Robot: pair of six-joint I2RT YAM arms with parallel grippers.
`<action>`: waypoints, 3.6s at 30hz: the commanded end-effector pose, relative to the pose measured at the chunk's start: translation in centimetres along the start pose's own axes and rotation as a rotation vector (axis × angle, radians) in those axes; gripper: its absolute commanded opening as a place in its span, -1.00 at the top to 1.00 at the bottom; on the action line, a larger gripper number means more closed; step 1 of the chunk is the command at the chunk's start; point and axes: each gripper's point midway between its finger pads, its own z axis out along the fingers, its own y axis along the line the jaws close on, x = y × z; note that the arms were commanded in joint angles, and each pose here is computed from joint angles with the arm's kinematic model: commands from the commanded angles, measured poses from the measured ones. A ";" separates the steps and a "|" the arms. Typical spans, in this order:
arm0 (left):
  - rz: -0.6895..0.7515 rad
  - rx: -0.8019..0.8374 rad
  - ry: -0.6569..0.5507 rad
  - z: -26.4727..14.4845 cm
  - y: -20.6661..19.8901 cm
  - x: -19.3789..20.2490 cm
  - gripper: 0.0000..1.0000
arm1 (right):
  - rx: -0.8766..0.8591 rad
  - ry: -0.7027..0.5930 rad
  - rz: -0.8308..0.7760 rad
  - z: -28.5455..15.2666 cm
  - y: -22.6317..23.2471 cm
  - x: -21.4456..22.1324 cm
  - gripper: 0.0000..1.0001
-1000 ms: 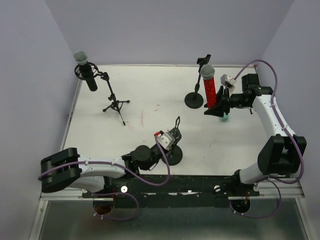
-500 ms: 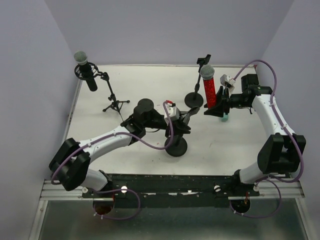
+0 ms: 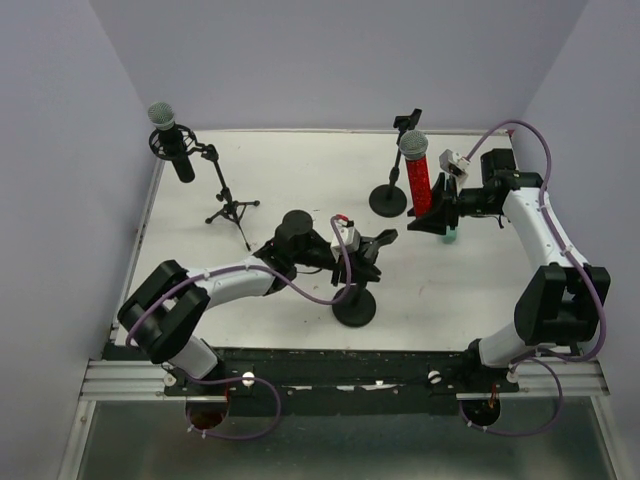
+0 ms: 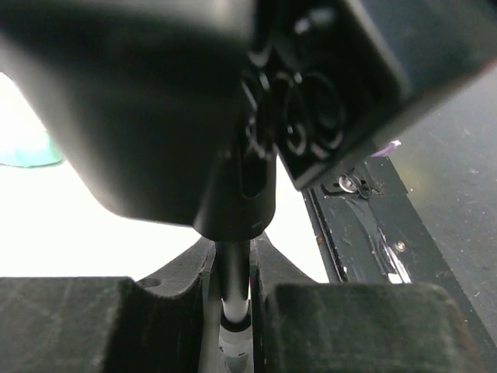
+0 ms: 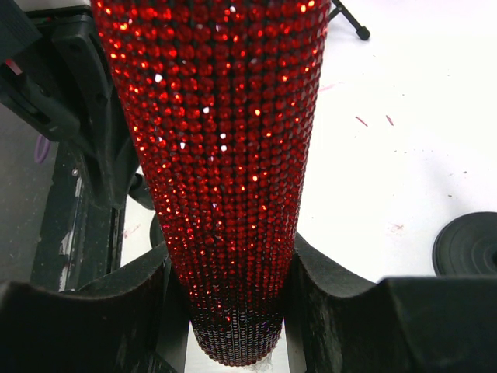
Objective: Attach the microphones to the stand
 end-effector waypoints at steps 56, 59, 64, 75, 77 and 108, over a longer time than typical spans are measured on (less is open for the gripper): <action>0.095 -0.924 -0.382 -3.8 0.3 -3.3 0.00 | -0.035 0.014 -0.022 0.8 0.4 0.1 0.99; 0.105 -0.912 -0.366 -3.4 0.3 -2.9 0.42 | -0.037 0.016 -0.019 0.8 0.4 0.2 1.00; 0.149 -0.831 -0.331 -3.2 -0.2 -2.5 0.86 | -0.035 0.016 -0.022 0.8 0.3 0.2 1.00; 0.109 -0.250 -0.229 -2.9 -2.1 -2.8 0.95 | -0.037 0.015 -0.021 0.8 0.4 0.2 1.00; 0.090 -0.204 -0.219 -2.9 -1.9 -2.9 0.95 | -0.037 0.017 -0.021 0.8 0.4 0.2 1.00; 0.195 -0.608 -0.249 -12.0 -3.5 -3.2 -0.97 | -0.055 0.032 -0.065 0.8 1.2 0.5 1.00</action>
